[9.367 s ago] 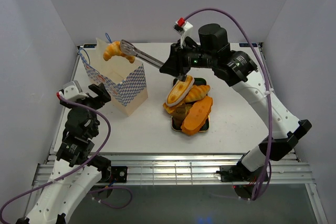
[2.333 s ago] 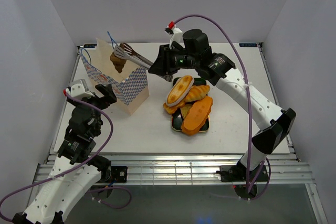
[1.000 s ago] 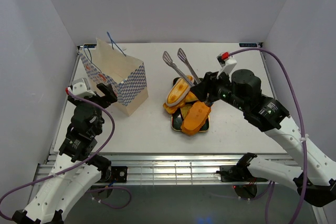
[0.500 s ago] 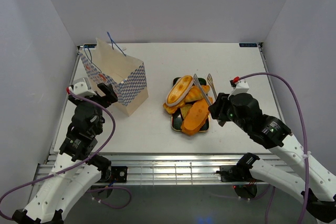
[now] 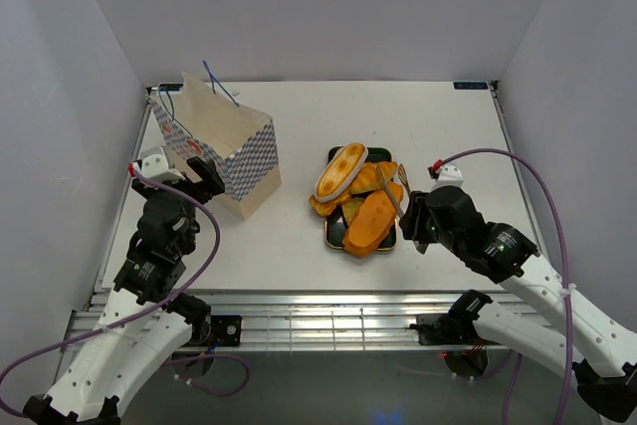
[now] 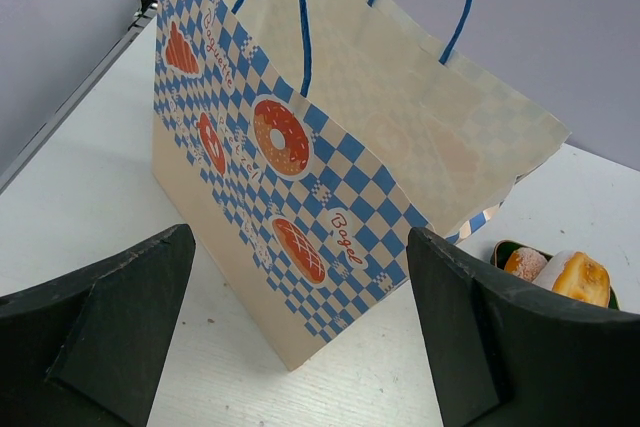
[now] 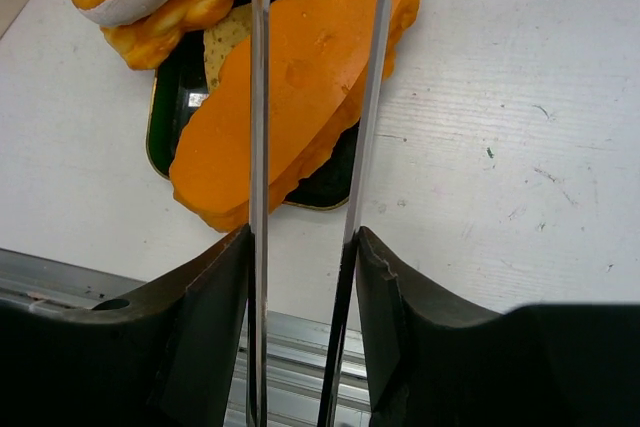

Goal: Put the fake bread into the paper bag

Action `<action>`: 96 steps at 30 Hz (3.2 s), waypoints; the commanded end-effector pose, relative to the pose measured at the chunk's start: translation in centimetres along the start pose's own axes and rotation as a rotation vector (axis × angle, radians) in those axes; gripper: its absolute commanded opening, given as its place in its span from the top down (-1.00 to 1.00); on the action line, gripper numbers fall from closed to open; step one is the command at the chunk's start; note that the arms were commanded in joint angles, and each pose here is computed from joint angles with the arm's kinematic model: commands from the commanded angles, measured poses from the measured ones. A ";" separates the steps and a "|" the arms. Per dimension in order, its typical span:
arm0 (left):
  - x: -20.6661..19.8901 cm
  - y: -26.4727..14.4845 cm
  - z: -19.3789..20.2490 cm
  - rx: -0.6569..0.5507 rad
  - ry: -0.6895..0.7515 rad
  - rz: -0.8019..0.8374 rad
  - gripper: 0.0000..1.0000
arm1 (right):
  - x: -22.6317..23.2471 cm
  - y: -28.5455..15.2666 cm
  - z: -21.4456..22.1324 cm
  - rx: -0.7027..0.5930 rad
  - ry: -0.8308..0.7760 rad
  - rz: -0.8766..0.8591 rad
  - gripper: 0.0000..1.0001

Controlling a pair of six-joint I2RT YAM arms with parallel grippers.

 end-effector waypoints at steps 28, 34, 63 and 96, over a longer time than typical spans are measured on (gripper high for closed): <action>-0.3 -0.3 -0.6 -0.009 -0.007 0.031 -0.95 | 1.5 2.3 0.2 0.035 0.009 -0.095 0.20; -0.3 -0.3 -0.5 -0.007 -0.006 0.029 -0.95 | 1.8 2.0 0.2 0.058 0.012 -0.139 0.35; 0.0 -0.5 -0.7 -0.021 -0.011 0.019 -0.95 | 3.4 -5.4 -7.2 -0.124 -0.004 -0.206 0.84; 0.0 -0.9 -1.2 -0.037 -0.028 0.039 -0.95 | 2.7 -1.8 -4.5 -0.010 -0.097 -0.150 -0.03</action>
Point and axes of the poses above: each gripper's point midway between its finger pads, its own y axis out along the fingers, its own x axis along the line the jaws close on, z = x × y, the point moved 8 cm from there along -y, back along the fingers, and after that the axes turned 4 degrees about y, right-handed, at the moved point
